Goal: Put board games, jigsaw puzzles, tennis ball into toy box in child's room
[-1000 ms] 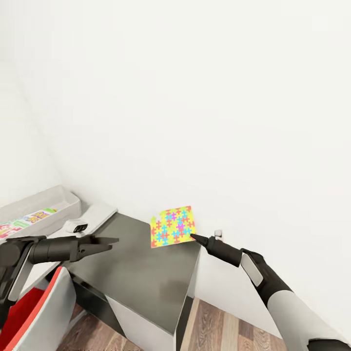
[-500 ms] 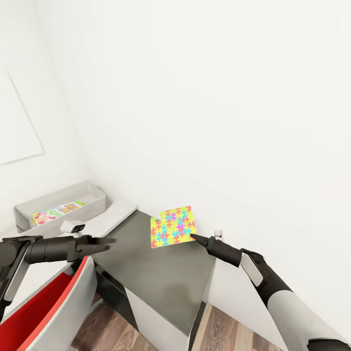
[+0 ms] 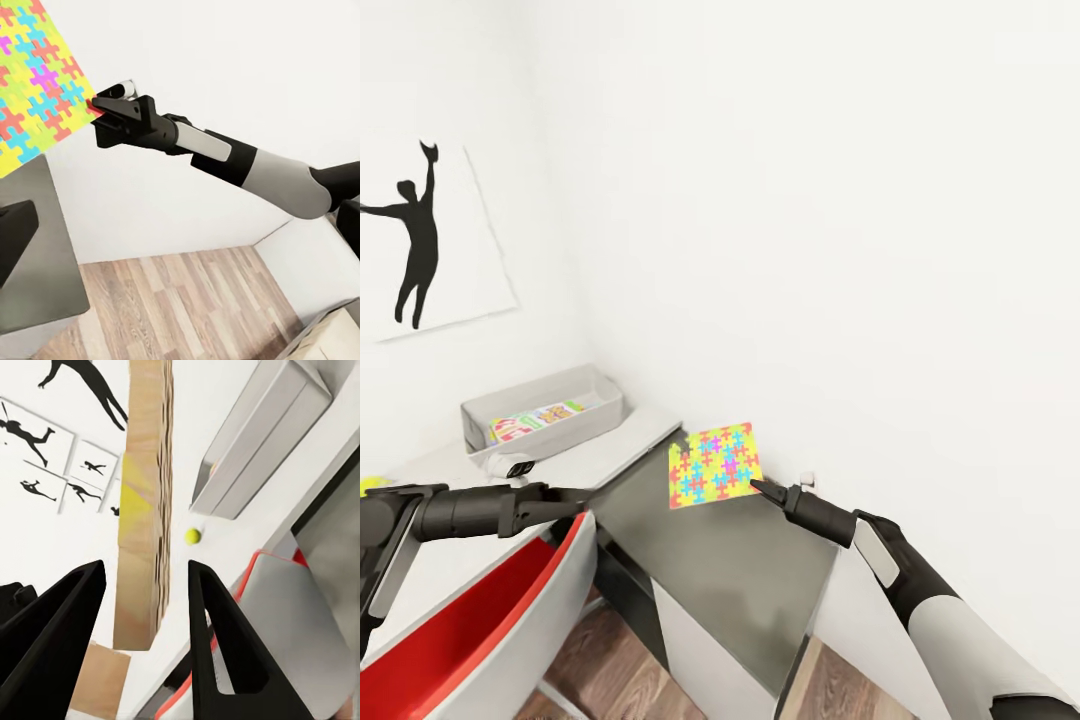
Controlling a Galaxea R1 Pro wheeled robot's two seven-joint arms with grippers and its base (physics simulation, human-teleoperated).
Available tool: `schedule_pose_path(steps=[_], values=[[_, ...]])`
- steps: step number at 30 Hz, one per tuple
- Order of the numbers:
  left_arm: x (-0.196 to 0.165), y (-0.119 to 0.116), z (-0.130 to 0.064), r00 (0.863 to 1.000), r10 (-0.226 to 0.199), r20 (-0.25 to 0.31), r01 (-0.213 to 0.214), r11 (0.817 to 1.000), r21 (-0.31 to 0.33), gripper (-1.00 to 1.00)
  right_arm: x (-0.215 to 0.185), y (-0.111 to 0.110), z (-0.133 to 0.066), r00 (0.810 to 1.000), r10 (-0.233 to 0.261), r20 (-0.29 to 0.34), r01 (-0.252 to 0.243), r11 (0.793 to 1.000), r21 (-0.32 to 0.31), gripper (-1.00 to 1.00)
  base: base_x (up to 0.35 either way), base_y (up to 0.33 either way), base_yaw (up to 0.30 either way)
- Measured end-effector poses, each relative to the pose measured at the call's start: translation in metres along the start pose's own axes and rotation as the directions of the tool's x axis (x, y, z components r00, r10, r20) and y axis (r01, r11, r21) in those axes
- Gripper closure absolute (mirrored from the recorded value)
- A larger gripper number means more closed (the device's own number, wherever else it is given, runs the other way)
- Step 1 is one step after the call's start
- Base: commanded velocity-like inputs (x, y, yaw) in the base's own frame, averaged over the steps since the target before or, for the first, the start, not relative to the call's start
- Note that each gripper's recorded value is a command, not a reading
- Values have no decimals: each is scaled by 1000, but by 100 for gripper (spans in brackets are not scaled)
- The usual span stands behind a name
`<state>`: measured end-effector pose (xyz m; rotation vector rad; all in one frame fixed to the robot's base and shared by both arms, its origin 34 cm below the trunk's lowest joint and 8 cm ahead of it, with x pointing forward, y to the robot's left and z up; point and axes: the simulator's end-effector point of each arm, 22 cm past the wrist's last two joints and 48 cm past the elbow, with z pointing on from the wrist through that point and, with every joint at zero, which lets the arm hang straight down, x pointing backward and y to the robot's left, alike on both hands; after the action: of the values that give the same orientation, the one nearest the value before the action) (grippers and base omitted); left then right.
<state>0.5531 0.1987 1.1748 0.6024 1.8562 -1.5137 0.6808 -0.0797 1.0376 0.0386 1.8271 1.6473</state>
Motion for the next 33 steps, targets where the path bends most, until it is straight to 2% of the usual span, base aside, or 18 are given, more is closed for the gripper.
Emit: schedule_pose_path(steps=[33], values=[[-3,-6,-2,1000,12,5,-12,1000,-1,-100,-2,9,0,1000,-20,-3,20,1000,0,100,0,0,272]])
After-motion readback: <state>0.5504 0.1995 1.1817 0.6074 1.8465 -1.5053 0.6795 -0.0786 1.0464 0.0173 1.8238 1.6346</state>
